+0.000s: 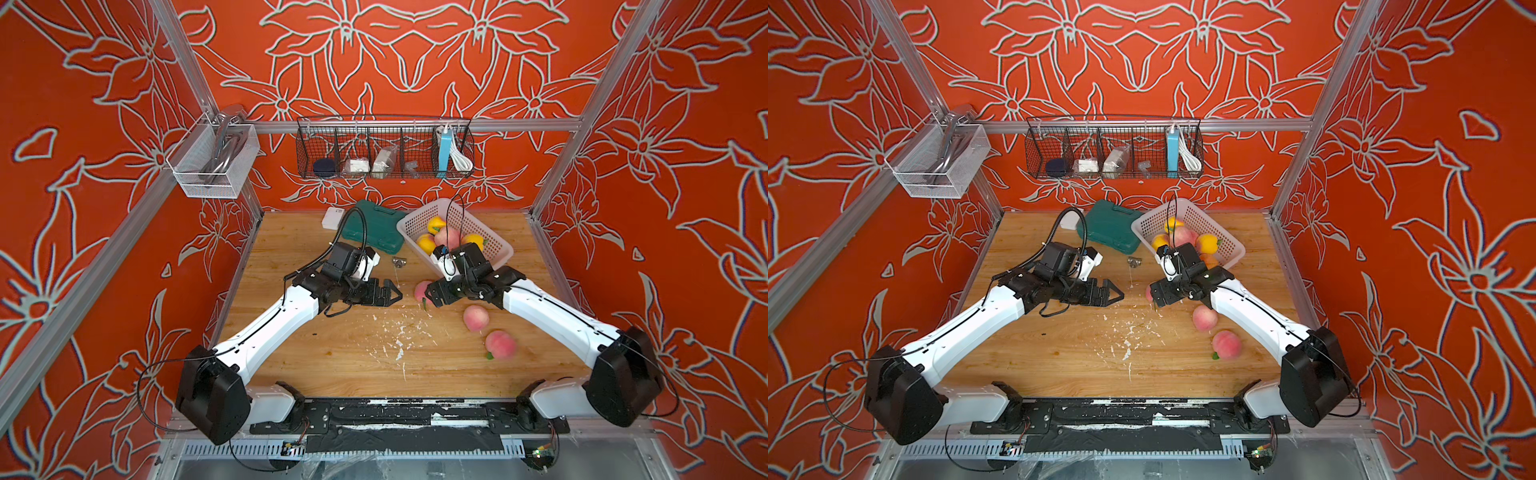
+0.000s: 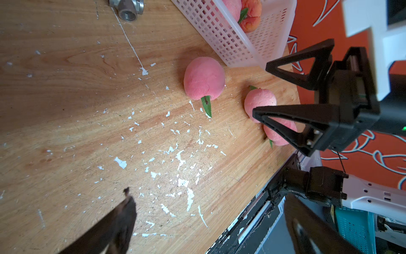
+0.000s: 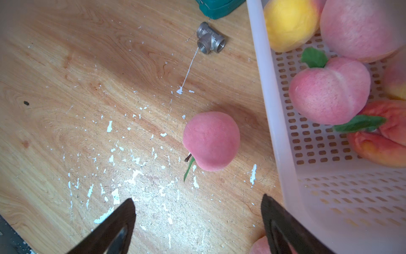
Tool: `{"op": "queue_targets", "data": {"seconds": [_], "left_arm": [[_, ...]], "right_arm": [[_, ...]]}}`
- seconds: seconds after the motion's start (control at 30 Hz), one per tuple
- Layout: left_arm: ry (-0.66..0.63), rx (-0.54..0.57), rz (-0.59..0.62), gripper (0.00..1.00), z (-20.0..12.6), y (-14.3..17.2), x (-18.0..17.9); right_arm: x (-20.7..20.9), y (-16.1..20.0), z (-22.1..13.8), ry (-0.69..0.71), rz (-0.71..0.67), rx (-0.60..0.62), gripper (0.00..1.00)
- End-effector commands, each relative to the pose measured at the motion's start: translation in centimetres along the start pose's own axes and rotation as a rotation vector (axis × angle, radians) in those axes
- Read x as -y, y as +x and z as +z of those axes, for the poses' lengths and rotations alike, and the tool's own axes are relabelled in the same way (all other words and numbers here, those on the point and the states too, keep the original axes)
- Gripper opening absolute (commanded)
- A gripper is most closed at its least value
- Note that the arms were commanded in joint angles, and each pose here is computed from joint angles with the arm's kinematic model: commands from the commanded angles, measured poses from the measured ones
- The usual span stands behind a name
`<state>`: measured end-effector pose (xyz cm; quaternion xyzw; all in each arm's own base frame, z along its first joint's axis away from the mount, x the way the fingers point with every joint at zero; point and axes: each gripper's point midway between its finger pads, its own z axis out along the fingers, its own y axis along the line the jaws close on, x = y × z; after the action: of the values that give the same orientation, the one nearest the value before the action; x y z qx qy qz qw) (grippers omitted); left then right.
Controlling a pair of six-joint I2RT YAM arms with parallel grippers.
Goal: Put the peaches into the basket
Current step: Pick up the peach from the center of the board.
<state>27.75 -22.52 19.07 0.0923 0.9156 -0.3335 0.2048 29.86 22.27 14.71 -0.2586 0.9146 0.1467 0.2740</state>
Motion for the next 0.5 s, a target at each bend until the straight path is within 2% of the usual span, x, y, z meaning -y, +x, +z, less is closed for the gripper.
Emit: {"op": "queue_targets", "data": {"seconds": [0.0,0.47], "left_arm": [[-0.005,0.017,0.025,0.99,-0.3,-0.2,-0.1],[-0.005,0.01,0.024,0.99,0.2,-0.7,-0.2]], "right_arm": [[0.1,-0.1,0.9,0.014,-0.001,-0.013,0.92],[0.4,0.4,5.1,0.012,-0.008,-0.085,0.92]]}}
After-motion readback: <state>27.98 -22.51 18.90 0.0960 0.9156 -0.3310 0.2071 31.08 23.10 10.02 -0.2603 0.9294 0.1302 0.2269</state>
